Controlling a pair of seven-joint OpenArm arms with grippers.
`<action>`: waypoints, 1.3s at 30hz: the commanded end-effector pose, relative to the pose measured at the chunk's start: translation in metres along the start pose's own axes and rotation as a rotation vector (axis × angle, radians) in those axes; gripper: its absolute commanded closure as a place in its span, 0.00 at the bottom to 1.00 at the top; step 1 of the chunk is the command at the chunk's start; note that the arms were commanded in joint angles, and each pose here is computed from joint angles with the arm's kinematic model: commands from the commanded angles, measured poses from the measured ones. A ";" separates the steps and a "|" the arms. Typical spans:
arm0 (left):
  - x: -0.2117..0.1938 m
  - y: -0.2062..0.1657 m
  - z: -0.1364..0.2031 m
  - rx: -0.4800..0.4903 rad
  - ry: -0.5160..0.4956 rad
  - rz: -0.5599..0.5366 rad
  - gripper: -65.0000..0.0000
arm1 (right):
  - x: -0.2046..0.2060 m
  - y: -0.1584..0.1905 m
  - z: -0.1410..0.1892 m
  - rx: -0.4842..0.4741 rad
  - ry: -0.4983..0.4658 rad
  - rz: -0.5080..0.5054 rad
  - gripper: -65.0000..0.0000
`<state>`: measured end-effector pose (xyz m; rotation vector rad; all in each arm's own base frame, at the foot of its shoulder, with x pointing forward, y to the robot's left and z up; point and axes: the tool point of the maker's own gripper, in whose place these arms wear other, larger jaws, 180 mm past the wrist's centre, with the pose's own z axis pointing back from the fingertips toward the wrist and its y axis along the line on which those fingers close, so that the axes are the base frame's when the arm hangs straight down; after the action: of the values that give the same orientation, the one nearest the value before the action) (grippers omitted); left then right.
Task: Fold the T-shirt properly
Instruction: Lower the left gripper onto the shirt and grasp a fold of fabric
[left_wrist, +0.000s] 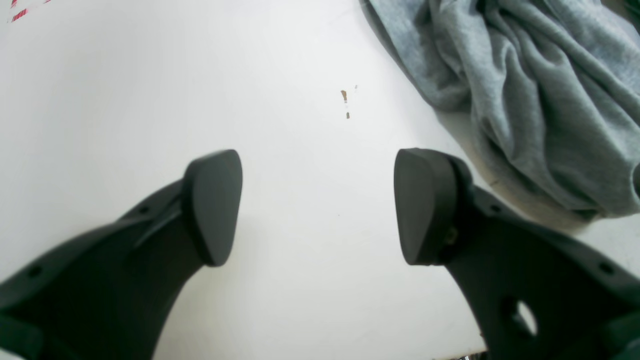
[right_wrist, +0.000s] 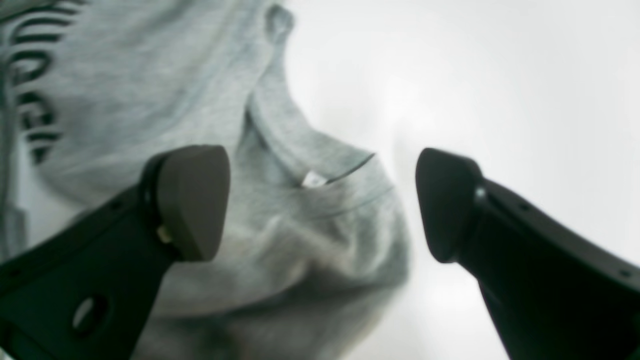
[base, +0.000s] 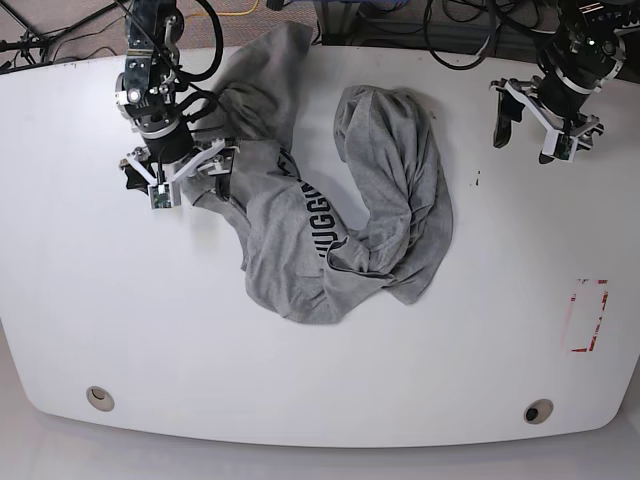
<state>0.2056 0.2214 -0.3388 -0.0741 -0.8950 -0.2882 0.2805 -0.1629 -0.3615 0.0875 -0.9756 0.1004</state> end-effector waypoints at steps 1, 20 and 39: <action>0.009 0.001 0.003 -0.002 -0.034 -0.015 0.32 | 0.005 -0.010 -0.014 0.018 -0.010 0.014 0.19; 0.010 0.004 0.004 0.001 -0.029 -0.028 0.32 | -0.056 -0.025 -0.027 0.040 0.138 -0.040 0.20; 0.021 0.007 0.000 0.011 -0.060 -0.029 0.32 | -0.057 -0.022 -0.026 0.046 0.125 -0.044 1.00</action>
<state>0.2072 0.2241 -0.3372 -0.0658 -0.8942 -0.3027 0.2771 -0.1842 -0.4254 0.1594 -0.8719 0.0556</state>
